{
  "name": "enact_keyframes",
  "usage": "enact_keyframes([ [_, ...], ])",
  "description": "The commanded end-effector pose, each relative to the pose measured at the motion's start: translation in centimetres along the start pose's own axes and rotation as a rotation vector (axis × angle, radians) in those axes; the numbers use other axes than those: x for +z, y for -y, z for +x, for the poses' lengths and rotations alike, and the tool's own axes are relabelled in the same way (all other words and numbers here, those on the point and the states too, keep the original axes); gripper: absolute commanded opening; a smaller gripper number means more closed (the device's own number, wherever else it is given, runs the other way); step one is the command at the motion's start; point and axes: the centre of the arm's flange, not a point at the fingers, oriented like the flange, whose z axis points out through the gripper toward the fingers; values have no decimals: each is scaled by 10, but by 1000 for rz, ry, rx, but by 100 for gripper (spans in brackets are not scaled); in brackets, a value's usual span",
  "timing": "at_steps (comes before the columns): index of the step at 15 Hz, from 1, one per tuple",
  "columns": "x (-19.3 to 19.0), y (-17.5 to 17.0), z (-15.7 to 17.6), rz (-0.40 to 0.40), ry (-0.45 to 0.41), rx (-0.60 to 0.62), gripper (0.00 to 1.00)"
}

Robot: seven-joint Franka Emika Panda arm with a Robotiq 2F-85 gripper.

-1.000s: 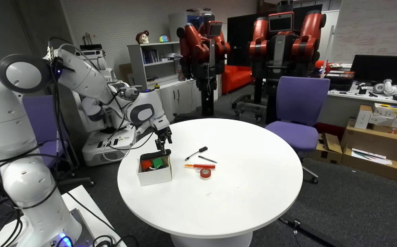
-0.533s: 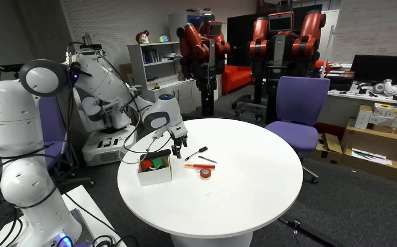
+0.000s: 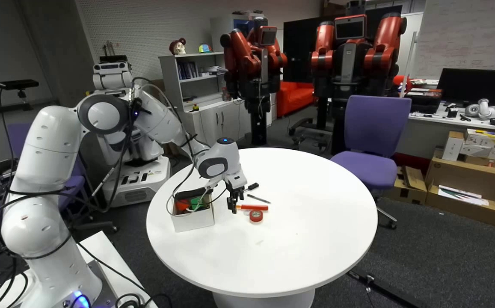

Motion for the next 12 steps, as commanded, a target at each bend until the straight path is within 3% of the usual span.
enact_keyframes([
  [1,23,34,12,-21,-27,21,100],
  [12,48,77,0,-127,8,3,100],
])
